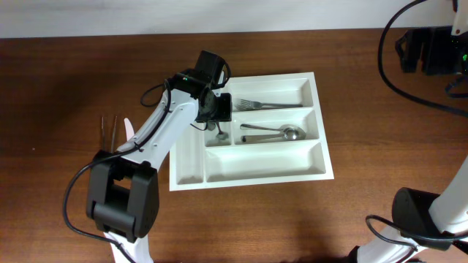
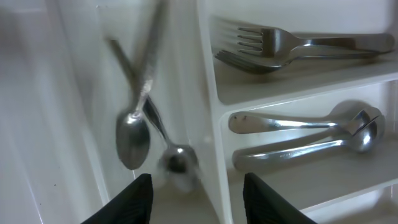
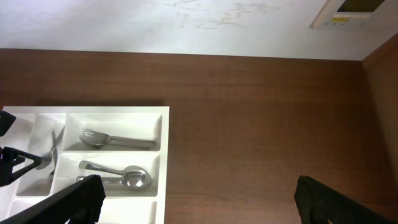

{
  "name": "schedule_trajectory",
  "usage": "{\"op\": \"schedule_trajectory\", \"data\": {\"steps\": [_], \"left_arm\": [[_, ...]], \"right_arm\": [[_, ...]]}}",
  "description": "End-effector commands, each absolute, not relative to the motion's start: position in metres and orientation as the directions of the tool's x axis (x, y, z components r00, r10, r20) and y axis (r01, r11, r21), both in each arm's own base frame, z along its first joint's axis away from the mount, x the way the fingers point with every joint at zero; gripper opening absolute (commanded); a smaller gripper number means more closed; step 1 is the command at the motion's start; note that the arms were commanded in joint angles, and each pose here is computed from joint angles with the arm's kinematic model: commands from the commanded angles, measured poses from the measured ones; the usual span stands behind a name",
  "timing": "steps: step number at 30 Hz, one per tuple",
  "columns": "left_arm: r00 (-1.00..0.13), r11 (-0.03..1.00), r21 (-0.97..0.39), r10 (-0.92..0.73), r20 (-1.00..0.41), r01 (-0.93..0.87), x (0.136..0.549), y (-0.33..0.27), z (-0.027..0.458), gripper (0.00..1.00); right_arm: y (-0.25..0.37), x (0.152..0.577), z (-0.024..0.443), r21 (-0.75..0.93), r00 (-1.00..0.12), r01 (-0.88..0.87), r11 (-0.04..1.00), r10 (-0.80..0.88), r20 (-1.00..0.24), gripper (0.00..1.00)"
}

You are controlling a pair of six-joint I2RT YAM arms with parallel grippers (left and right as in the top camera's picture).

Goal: Pack container
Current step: 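Place the second spoon with the left gripper in the narrow compartment, then lower the left gripper onto the pink plastic knife and grasp it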

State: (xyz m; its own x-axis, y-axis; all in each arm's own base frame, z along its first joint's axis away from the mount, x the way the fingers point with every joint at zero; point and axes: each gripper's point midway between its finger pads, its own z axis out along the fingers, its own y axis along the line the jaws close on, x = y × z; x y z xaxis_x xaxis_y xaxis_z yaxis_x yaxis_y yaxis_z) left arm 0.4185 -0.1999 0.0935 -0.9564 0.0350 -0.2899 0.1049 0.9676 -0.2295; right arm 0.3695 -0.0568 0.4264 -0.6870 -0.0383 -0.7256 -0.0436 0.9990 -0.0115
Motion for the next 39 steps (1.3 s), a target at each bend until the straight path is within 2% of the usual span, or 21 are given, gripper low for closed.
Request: {"op": "schedule_trajectory", "data": {"steps": [1, 5, 9, 12, 16, 21, 29, 39], "left_arm": [[-0.959, 0.967, -0.236, 0.021, -0.283, 0.090, 0.420, -0.194, 0.094, 0.49], [-0.952, 0.980, -0.198, -0.030, -0.306, 0.032, 0.427, -0.160, 0.118, 0.49], [-0.945, 0.987, -0.140, 0.024, -0.327, 0.073, 0.421, -0.115, 0.159, 0.49], [-0.934, 0.993, -0.098, 0.032, -0.356, 0.072, 0.411, -0.076, 0.192, 0.49], [-0.913, 1.000, -0.013, -0.023, -0.407, -0.019, 0.389, -0.018, 0.231, 0.51], [-0.895, 0.999, 0.035, -0.012, -0.446, -0.031, 0.369, 0.020, 0.257, 0.55], [-0.905, 0.998, 0.043, -0.015, -0.425, -0.036, 0.370, 0.028, 0.235, 0.60], [-0.929, 0.995, 0.085, -0.022, -0.368, -0.057, 0.369, 0.039, 0.160, 0.62]], "right_arm": [[-0.059, 0.369, 0.425, -0.005, -0.692, -0.031, 0.999, -0.025, -0.721, 0.99], [-0.059, 0.369, 0.425, -0.005, -0.692, -0.031, 0.999, -0.025, -0.721, 0.99], [-0.059, 0.369, 0.425, -0.005, -0.692, -0.031, 0.999, -0.025, -0.721, 0.98], [-0.059, 0.369, 0.425, -0.005, -0.692, -0.031, 1.000, -0.025, -0.721, 0.99], [-0.059, 0.369, 0.425, -0.005, -0.692, -0.031, 1.000, -0.025, -0.721, 0.99], [-0.059, 0.369, 0.425, -0.005, -0.692, -0.031, 1.000, -0.025, -0.721, 0.99], [-0.059, 0.369, 0.425, -0.005, -0.692, -0.031, 0.999, -0.025, -0.721, 0.99], [-0.059, 0.369, 0.425, -0.005, -0.692, -0.031, 0.999, -0.025, -0.721, 0.99]]}}
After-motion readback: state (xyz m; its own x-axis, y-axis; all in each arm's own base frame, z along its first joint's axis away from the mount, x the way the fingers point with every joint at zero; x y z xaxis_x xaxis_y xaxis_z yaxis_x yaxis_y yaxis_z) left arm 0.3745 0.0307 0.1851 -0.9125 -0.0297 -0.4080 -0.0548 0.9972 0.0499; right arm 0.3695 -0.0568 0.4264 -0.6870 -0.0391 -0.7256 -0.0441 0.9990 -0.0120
